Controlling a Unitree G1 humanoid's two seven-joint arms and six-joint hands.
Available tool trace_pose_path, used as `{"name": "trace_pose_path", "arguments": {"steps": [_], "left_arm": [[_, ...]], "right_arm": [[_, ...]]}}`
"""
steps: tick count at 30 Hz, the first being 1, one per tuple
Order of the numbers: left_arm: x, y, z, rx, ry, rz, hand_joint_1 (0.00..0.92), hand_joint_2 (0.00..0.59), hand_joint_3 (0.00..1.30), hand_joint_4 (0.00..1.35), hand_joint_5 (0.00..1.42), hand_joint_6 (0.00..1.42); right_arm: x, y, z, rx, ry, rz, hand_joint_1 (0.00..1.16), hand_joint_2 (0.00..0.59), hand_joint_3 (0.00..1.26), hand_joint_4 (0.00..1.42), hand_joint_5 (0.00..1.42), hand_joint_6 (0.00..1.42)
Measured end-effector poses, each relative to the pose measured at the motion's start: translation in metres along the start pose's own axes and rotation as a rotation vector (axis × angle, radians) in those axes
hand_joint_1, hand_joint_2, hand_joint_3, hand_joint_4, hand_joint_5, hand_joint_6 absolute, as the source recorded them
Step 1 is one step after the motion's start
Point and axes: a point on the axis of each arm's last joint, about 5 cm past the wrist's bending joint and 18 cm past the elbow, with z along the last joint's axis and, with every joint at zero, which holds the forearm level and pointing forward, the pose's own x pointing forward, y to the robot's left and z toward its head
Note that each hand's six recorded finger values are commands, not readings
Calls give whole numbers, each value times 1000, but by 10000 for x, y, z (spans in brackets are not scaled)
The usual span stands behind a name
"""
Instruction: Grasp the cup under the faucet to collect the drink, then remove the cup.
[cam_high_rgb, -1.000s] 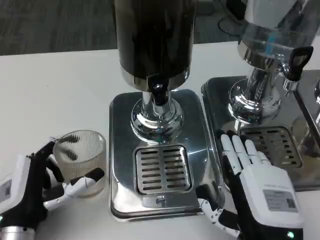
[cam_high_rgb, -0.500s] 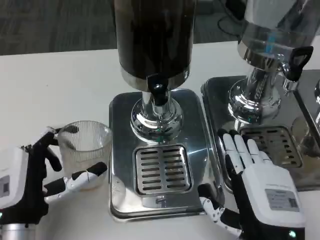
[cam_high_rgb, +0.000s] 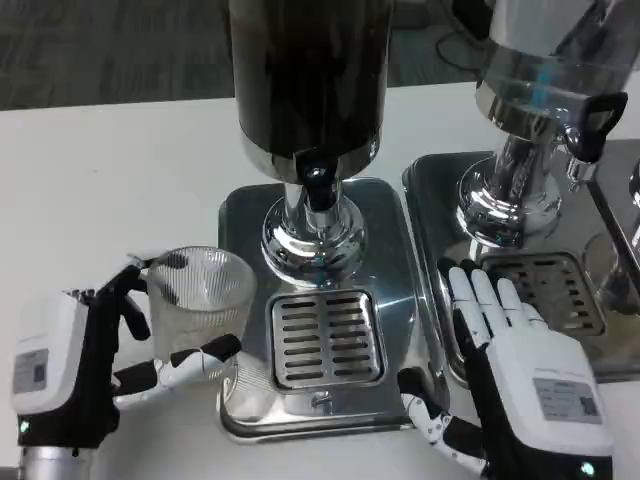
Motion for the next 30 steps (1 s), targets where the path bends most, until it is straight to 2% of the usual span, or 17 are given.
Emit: {"name": "trace_pose_path", "arguments": {"steps": [5, 9, 13, 19, 24, 30], "left_arm": [[9, -57, 53, -13, -39, -27, 578, 56, 557, 759, 986, 1227], [116, -165, 143, -33, -103, -58, 578, 54, 557, 750, 971, 1209], [275, -267, 207, -46, -137, -79, 575, 52, 556, 750, 969, 1209], [402, -365, 267, -26, -188, -118, 573, 51, 552, 749, 969, 1208], [433, -429, 291, -12, -193, -135, 572, 50, 552, 749, 968, 1205], [442, -494, 317, -15, -194, -125, 565, 53, 545, 737, 958, 1204]], "right_arm": [[0, -8, 2, 1, 0, -4, 511, 355, 13, 0, 0, 97], [3, -14, 5, 2, 2, -8, 510, 353, 13, 0, 0, 97], [-25, -19, 5, 4, 20, -7, 508, 348, 13, 0, 0, 97], [-58, -29, 9, 9, 42, -9, 502, 343, 13, 0, 0, 97], [-59, -37, 21, 6, 40, -15, 499, 342, 13, 0, 0, 97], [-58, -38, 31, 11, 43, -18, 497, 341, 13, 0, 0, 97]]}}
